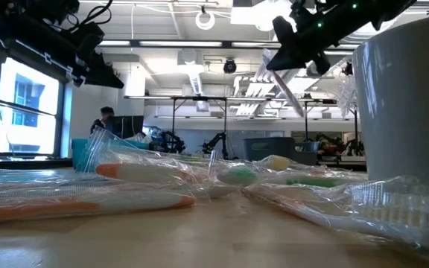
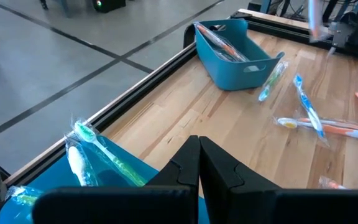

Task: Pick & Place Toothbrushes
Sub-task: Put the orange toothbrush into the dark gray bin

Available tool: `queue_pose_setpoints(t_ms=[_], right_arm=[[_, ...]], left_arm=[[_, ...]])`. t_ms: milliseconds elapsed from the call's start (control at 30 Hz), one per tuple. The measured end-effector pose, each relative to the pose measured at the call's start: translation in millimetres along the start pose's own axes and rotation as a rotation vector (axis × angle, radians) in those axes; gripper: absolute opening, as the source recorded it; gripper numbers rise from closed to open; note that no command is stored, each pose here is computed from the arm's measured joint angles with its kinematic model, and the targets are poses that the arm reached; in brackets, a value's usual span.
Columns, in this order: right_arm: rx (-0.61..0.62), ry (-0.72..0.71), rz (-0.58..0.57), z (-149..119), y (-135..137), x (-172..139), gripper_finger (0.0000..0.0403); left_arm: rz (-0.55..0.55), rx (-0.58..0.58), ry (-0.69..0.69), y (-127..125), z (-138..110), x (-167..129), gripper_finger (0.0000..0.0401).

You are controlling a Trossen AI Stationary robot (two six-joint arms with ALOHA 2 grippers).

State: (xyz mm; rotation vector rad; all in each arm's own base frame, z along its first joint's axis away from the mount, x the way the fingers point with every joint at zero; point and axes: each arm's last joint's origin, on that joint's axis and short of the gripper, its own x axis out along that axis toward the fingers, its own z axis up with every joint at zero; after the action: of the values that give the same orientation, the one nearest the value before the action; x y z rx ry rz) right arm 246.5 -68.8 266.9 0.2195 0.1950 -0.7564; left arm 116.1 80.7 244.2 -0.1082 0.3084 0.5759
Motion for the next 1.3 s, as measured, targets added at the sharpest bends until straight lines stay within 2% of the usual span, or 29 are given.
queue_pose_setpoints(t_ms=[133, 400, 700, 900, 1100, 1300], right_arm=[[0.034, -0.041, 0.032, 2, -15, 9, 0.0005], [0.107, -0.138, 0.012, 3, -38, 16, 0.0005], [0.223, -0.231, -0.011, -11, -55, 16, 0.0005], [0.274, -0.259, -0.100, -20, -58, 14, 0.0005], [0.282, -0.289, -0.243, -24, -55, 15, 0.0005], [0.322, -0.362, -0.239, -29, -51, 29, 0.0005]], left_arm=[[0.000, 0.000, 0.000, 0, 0, 0, 0.0001], [0.001, 0.006, 0.000, 0, 0, 0, 0.0001], [0.001, 0.008, 0.000, 0, 0, 0, 0.0001], [0.001, 0.009, 0.000, 0, 0, 0, 0.0001], [0.002, 0.010, -0.001, 0, 0, 0, 0.0001], [0.005, 0.010, -0.007, 0, 1, 0, 0.0001]])
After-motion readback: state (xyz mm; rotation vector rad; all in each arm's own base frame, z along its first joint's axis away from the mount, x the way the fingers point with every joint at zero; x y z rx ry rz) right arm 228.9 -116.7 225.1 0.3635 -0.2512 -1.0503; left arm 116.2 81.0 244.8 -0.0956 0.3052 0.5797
